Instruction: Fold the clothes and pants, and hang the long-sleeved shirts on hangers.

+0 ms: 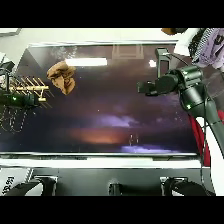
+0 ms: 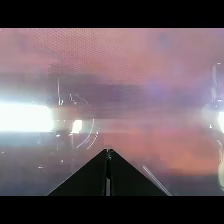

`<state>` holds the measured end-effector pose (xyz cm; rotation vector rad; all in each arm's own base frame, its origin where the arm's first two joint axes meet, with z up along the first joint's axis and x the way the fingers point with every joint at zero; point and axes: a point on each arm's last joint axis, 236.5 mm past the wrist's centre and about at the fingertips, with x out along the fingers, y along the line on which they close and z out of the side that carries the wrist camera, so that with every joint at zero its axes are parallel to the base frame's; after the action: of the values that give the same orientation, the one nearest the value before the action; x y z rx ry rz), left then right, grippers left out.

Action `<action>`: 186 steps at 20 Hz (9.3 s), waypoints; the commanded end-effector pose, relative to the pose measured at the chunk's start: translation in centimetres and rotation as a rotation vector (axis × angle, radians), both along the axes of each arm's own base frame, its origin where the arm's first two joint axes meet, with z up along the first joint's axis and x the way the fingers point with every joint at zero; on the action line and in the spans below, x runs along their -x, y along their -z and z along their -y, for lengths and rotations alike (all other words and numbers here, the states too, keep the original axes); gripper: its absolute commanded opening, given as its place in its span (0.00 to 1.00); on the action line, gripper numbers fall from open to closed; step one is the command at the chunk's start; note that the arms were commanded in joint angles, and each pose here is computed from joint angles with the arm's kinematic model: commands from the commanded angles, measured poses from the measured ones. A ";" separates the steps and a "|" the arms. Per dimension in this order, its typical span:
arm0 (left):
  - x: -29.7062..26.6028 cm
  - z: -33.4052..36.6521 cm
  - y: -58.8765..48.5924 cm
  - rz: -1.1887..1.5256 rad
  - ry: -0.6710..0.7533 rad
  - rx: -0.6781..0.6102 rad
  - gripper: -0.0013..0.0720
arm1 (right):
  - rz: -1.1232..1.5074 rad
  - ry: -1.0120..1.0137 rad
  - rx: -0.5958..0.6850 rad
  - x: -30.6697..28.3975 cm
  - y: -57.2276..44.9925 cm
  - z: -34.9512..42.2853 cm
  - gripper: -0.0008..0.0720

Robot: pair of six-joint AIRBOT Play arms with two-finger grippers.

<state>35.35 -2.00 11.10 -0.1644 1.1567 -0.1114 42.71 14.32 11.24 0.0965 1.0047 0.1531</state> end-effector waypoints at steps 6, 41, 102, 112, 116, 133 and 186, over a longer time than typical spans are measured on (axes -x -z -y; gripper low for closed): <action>0.0 0.0 0.0 0.000 0.000 -0.001 0.04 | 0.001 -0.001 -0.001 0.0 -0.1 0.0 0.05; -27.0 -2.5 22.1 0.147 -0.204 -0.085 0.43 | 0.100 0.048 -0.055 -2.1 -1.6 -0.4 0.05; -6.1 14.3 13.2 -0.242 0.057 0.471 0.84 | -0.438 0.042 -0.562 4.3 19.8 1.3 0.05; -5.5 21.6 21.3 -0.307 0.043 0.605 0.84 | -0.451 0.045 -0.589 5.0 17.7 0.9 0.05; -6.2 22.2 21.9 -0.289 0.017 0.610 0.77 | -0.445 0.037 -0.590 5.1 17.2 0.8 0.05; -7.7 5.1 -24.3 0.707 -0.003 0.380 0.03 | 0.643 -0.033 -0.187 3.4 -24.7 8.0 0.05; 0.7 -11.2 9.8 -0.191 -0.462 0.193 0.57 | -0.534 0.253 -0.548 13.2 20.9 13.7 0.60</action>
<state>35.51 8.44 1.91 -0.6292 1.2697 0.1775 30.52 -1.17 -8.29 0.7996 1.4365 0.1575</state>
